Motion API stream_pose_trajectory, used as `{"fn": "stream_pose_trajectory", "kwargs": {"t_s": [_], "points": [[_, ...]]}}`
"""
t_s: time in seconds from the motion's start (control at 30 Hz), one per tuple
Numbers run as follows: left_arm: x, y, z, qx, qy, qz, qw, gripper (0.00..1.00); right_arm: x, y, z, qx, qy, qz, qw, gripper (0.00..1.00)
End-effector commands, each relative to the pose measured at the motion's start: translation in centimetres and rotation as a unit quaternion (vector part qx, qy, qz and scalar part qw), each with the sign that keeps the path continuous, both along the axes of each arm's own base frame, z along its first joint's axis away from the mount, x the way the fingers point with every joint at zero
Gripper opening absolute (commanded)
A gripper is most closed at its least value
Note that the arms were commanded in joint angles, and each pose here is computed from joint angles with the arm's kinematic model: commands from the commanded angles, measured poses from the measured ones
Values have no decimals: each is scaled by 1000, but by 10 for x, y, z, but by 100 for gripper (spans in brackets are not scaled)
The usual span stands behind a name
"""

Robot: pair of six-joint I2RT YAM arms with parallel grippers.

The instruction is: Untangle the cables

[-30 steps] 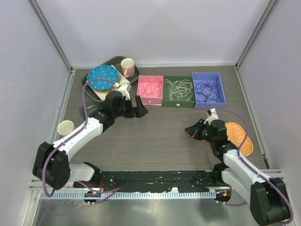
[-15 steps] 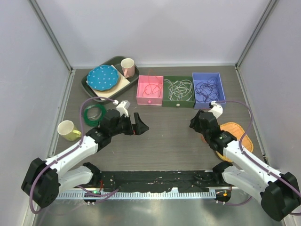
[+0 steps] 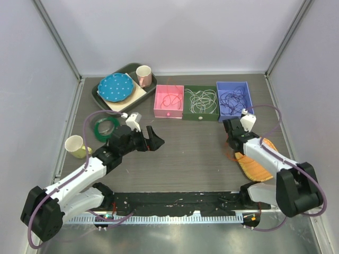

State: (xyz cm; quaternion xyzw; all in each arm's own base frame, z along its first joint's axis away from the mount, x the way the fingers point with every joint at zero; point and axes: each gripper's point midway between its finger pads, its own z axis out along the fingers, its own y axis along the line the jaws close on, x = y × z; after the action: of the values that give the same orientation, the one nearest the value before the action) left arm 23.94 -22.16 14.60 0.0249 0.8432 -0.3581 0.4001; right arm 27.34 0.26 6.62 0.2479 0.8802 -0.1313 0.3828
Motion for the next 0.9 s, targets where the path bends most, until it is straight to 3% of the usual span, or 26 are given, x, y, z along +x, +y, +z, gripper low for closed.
{"fn": "stream_pose_trajectory", "kwargs": {"t_s": [0.0,0.17,0.27,0.37,0.5,0.6,0.73,0.87], "points": [[2,2,8,-3,-18,8,1000,100,31,38,10,63,-21,75,995,1],[-1,-1,10,-8,-22,-8,1000,100,42,114,47,167,-89,242,952,1],[-6,-10,12,-20,-24,-38,999,100,25,172,79,234,-116,358,896,1],[-11,-22,14,-36,-26,-73,996,100,-12,241,116,280,-134,481,820,1],[-21,-34,13,-55,-28,-124,990,100,-46,292,169,311,-177,564,744,1],[-35,-44,19,-80,-39,-176,980,100,-62,313,203,321,-203,588,714,1],[-44,-51,25,-90,-63,-203,973,100,-63,321,236,350,-238,572,703,1],[-40,-48,23,-80,-72,-181,978,100,-73,330,252,378,-242,577,683,1]]}}
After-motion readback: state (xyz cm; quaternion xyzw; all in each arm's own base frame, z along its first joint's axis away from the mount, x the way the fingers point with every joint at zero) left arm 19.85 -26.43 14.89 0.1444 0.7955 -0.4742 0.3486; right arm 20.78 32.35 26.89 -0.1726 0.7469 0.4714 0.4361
